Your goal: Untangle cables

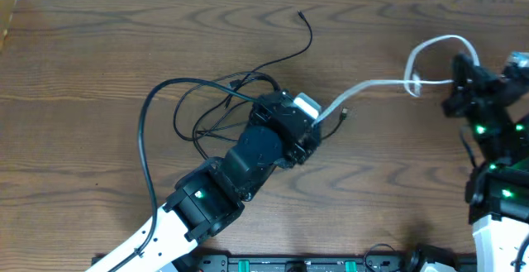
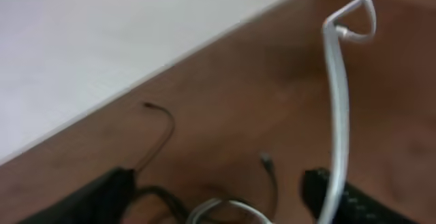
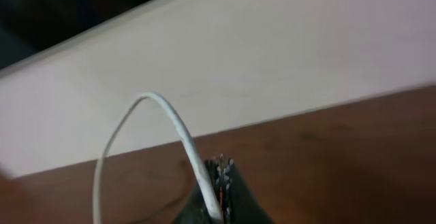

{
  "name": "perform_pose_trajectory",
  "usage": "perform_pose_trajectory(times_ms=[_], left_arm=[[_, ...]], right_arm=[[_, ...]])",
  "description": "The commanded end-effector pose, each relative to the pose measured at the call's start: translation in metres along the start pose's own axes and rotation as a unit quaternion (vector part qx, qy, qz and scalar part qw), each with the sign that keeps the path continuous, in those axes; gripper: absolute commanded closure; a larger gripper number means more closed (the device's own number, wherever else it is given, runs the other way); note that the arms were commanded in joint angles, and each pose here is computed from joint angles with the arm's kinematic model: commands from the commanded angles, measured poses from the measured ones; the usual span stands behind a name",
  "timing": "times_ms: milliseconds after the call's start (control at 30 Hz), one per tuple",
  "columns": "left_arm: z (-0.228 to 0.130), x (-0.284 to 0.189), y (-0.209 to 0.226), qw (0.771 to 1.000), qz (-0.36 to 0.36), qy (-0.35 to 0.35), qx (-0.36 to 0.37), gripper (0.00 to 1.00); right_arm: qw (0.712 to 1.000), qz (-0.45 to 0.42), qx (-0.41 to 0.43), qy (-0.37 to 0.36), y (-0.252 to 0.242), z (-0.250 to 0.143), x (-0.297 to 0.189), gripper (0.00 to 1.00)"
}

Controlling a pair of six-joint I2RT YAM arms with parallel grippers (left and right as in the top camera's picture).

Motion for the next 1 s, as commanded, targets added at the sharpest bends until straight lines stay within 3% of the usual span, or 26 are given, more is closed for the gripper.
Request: perform_pose_trajectory(times_ms=[0,100,600,967], left_arm=[[0.006,-0.005,-0.022,0.995,-0.100,-0.005,0.000,0.10],[0.007,-0.006,-0.026,0.993,-0.118,-0.006,0.000,0.06],[0.006,-0.006,-0.026,0.993,-0.118,-0.003,0.001,0.04],[-0.009,-0.006,-0.026,0.992,-0.119,0.037,0.005,0.04]], right_arm=[[0.998,-0.059,0.003,-0.014,-0.030,0.008,-0.011,0.99],[0.996,-0.088,0.009,-0.018,-0.045,0.011,-0.018,0.99],[0.983,-0.182,-0.018,-0.027,-0.086,0.017,-0.042,0.99],[0.971,-0.229,0.025,0.060,-0.103,-0.019,-0.053,0.99]])
Point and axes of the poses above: each gripper's point midway between its finger pads, its own x axis out along the fingers, its own y axis along the line the jaws close on, z = x × y, the point moved 6 cm from there along -x, back along the fingers, and after that the axes turned 2 degrees about -x, right-handed, at the moved point
